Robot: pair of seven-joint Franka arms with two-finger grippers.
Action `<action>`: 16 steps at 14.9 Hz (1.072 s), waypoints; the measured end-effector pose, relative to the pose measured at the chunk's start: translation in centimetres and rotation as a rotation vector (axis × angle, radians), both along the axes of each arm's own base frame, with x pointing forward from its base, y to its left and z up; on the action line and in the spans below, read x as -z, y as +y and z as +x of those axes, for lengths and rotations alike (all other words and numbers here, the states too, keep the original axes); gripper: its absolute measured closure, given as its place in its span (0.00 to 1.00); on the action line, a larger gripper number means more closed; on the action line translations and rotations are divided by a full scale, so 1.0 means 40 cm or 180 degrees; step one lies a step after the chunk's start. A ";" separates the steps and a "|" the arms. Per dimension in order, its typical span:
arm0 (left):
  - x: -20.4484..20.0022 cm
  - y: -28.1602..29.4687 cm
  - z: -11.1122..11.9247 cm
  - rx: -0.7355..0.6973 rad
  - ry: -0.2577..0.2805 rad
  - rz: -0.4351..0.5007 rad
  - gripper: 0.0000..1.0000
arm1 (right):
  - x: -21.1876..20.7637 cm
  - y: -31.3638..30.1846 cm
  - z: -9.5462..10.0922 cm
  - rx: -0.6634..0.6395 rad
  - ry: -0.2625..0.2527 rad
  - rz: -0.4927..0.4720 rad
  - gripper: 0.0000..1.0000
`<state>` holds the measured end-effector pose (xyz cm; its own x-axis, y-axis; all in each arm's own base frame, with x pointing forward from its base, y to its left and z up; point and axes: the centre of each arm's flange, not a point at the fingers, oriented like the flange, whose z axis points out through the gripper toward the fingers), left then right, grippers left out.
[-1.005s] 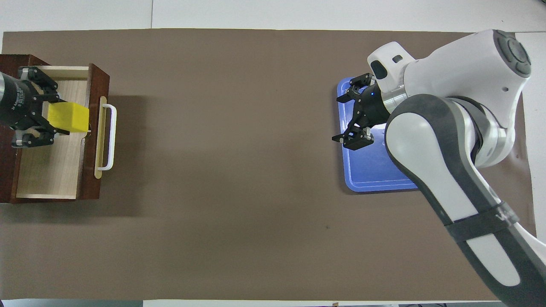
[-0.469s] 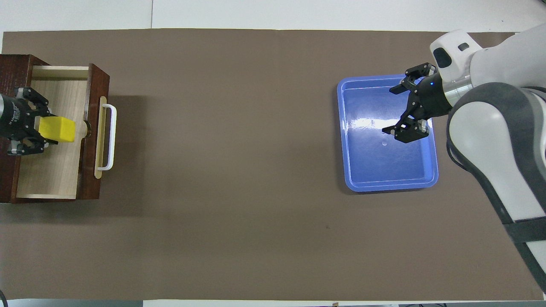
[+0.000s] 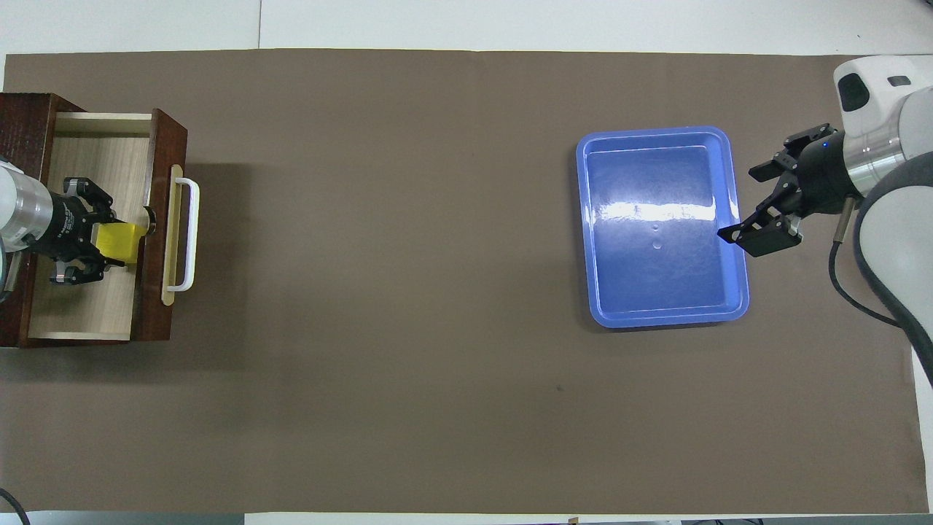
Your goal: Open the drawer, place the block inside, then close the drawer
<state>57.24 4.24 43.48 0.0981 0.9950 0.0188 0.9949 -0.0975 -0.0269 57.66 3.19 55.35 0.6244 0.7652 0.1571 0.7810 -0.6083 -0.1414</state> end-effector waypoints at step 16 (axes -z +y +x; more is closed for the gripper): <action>0.007 -0.212 0.027 0.0294 0.0020 0.0208 0.00 | -0.087 -0.113 -0.127 0.2600 0.0651 -0.0871 0.00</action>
<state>58.31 -4.26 43.22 0.1897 0.9784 0.0823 0.9815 -0.1867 -0.0425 52.58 -1.35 58.85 0.9881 0.0624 -0.1408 0.0633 -0.9980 0.0016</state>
